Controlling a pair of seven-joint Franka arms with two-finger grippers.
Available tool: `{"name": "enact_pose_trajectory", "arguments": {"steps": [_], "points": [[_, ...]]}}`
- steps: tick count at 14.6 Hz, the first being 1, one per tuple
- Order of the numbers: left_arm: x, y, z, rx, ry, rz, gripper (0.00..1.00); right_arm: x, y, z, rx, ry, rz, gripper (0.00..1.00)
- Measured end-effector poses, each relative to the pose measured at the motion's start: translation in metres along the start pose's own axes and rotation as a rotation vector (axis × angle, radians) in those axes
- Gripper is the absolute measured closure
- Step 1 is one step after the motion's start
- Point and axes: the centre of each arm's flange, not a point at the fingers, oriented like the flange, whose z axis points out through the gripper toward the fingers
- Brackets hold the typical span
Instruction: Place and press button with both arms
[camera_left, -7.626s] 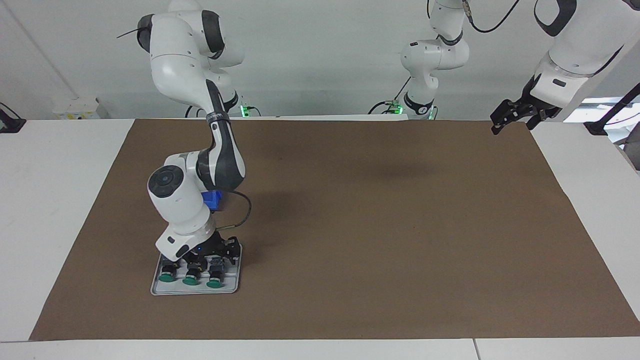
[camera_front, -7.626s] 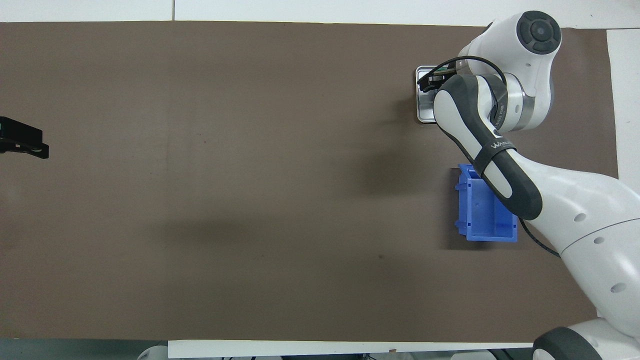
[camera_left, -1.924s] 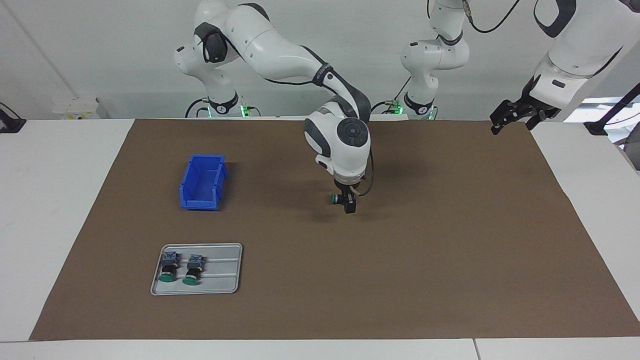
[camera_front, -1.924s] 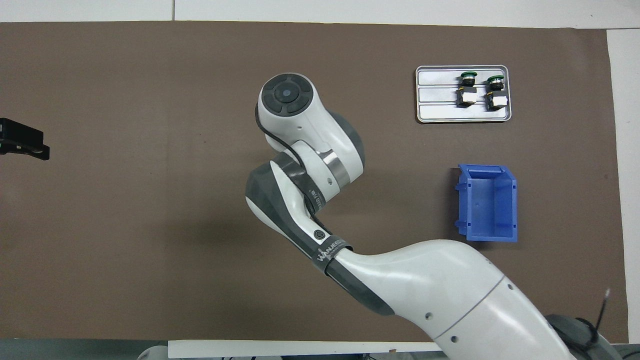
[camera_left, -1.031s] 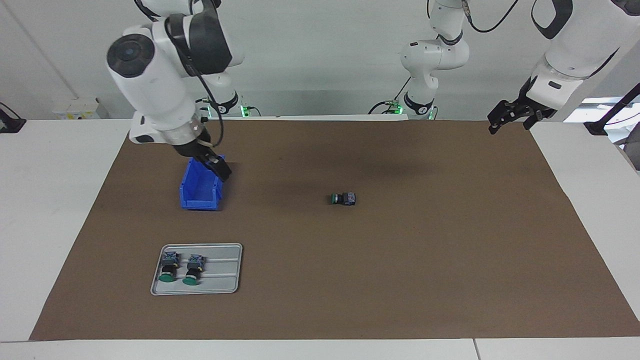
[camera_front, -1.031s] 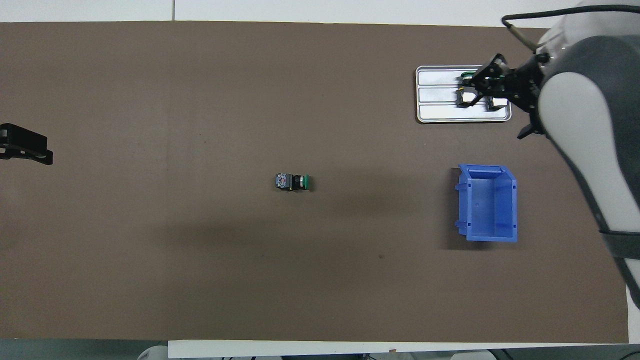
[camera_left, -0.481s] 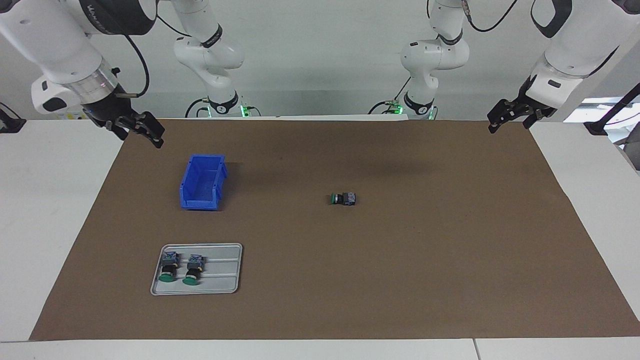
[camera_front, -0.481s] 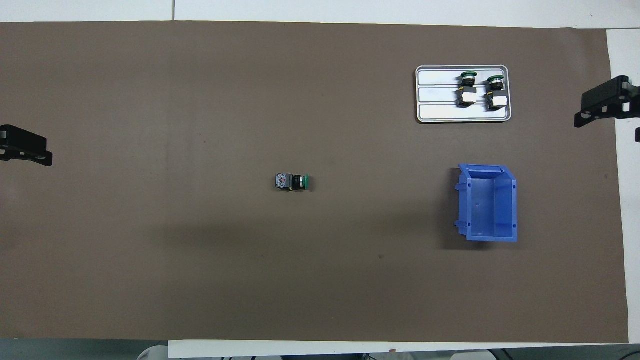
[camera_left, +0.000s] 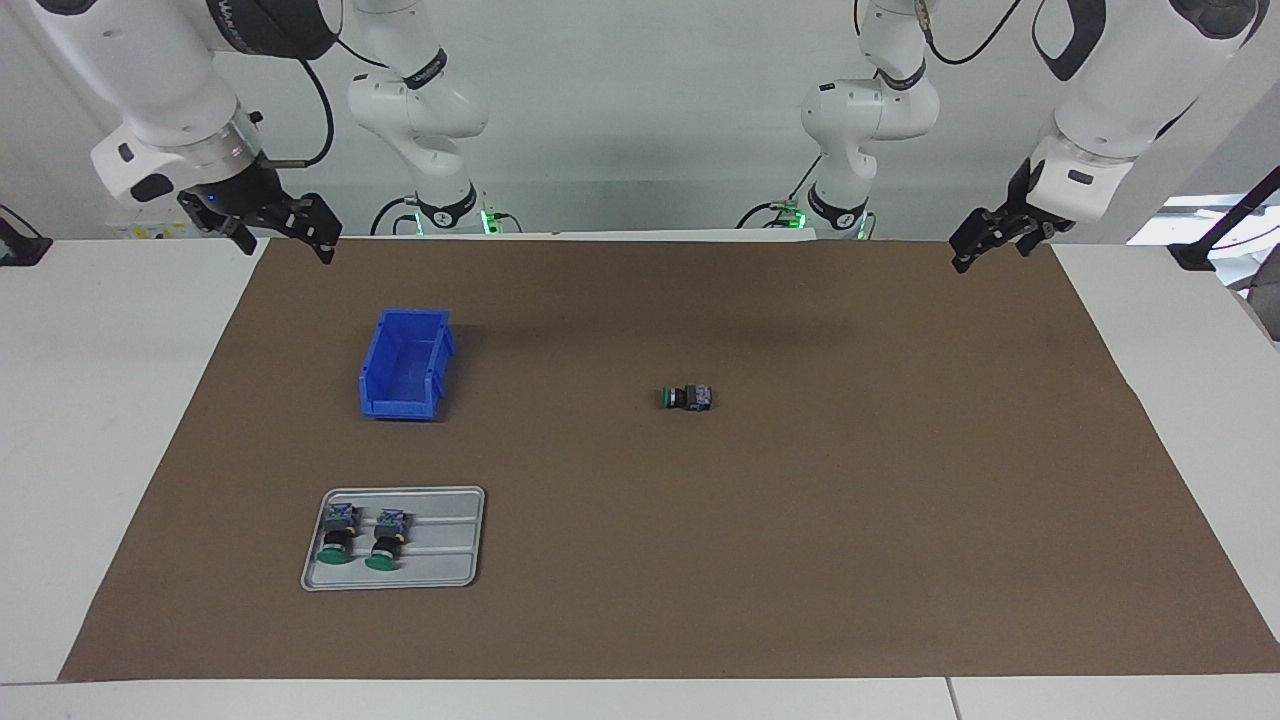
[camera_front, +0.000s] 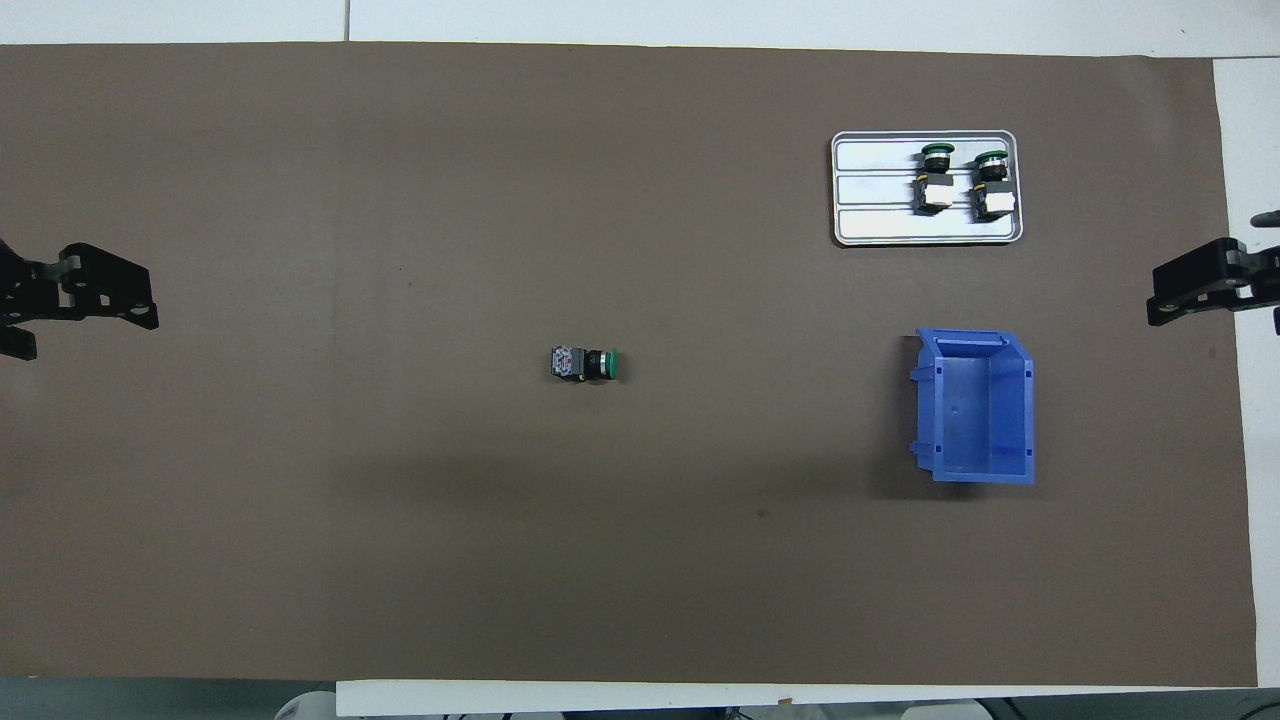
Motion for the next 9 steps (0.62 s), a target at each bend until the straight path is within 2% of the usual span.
{"name": "enact_pose_trajectory", "arguments": {"steps": [5, 9], "points": [[-0.012, 0.025, 0.015, 0.007, 0.003, -0.089, 0.00, 0.000, 0.004, 0.000, 0.001, 0.001, -0.017, 0.00], [-0.026, 0.066, 0.029, 0.009, 0.005, -0.246, 0.00, 0.001, 0.003, -0.004, -0.001, 0.028, -0.024, 0.00]]}}
